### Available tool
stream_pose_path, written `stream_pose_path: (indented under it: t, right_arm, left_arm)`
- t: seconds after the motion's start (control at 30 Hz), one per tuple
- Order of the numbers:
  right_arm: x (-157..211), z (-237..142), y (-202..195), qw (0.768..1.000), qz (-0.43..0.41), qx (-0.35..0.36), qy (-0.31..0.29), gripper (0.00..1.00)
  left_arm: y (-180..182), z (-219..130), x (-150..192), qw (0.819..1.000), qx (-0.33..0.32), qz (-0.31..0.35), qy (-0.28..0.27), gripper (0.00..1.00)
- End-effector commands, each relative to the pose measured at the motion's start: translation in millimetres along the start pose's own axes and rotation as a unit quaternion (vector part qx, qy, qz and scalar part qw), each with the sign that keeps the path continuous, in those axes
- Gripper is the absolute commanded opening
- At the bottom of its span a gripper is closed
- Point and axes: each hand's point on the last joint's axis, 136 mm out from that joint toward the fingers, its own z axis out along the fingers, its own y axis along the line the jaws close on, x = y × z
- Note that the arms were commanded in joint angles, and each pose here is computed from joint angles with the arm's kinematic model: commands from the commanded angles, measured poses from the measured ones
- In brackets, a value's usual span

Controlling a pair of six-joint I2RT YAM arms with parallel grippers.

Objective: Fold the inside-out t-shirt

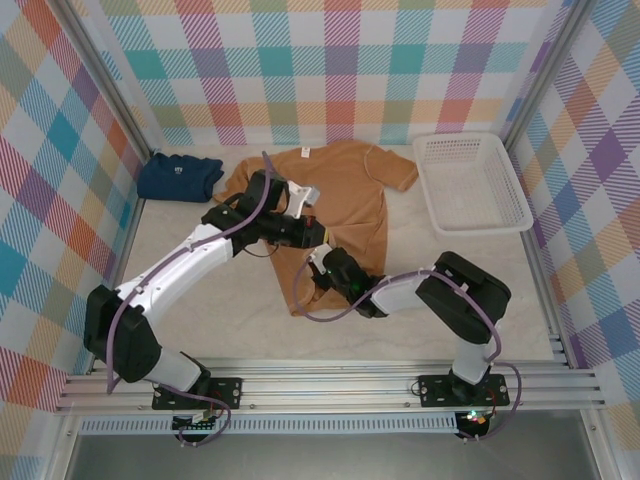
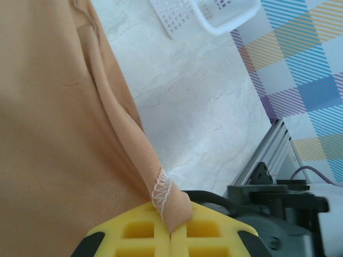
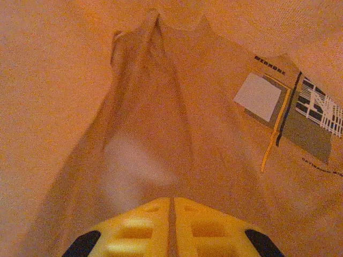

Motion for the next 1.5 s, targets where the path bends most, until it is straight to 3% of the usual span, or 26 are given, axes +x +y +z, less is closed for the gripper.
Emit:
stream_pose_path:
  t: [0.0, 0.33, 0.77, 1.13, 1.3, 1.47]
  right_arm:
    - [1, 7, -18, 0.998, 0.050, 0.025, 0.013, 0.11]
    - [3, 14, -44, 0.989, 0.144, 0.010, 0.029, 0.15]
    - [-4, 60, -36, 0.984, 0.143, 0.020, 0.108, 0.36]
    - [6, 93, -59, 0.961, 0.179, 0.053, 0.205, 0.42]
    - [15, 91, -69, 0.951, 0.206, 0.045, 0.224, 0.47]
    - [-12, 77, -60, 0.965, 0.197, -0.017, 0.175, 0.51]
  left_arm:
    - [-20, -29, -11, 0.999, 0.005, 0.031, -0.022, 0.00]
    - [-31, -48, -24, 0.995, -0.003, 0.076, -0.058, 0.00]
    - [-96, -93, -85, 0.980, 0.061, 0.113, -0.152, 0.00]
    - [-119, -119, -90, 0.971, 0.076, 0.148, -0.172, 0.00]
    - [-123, -138, -90, 0.965, 0.054, 0.170, -0.191, 0.00]
    - [-92, -137, -87, 0.968, -0.021, 0.153, -0.199, 0.00]
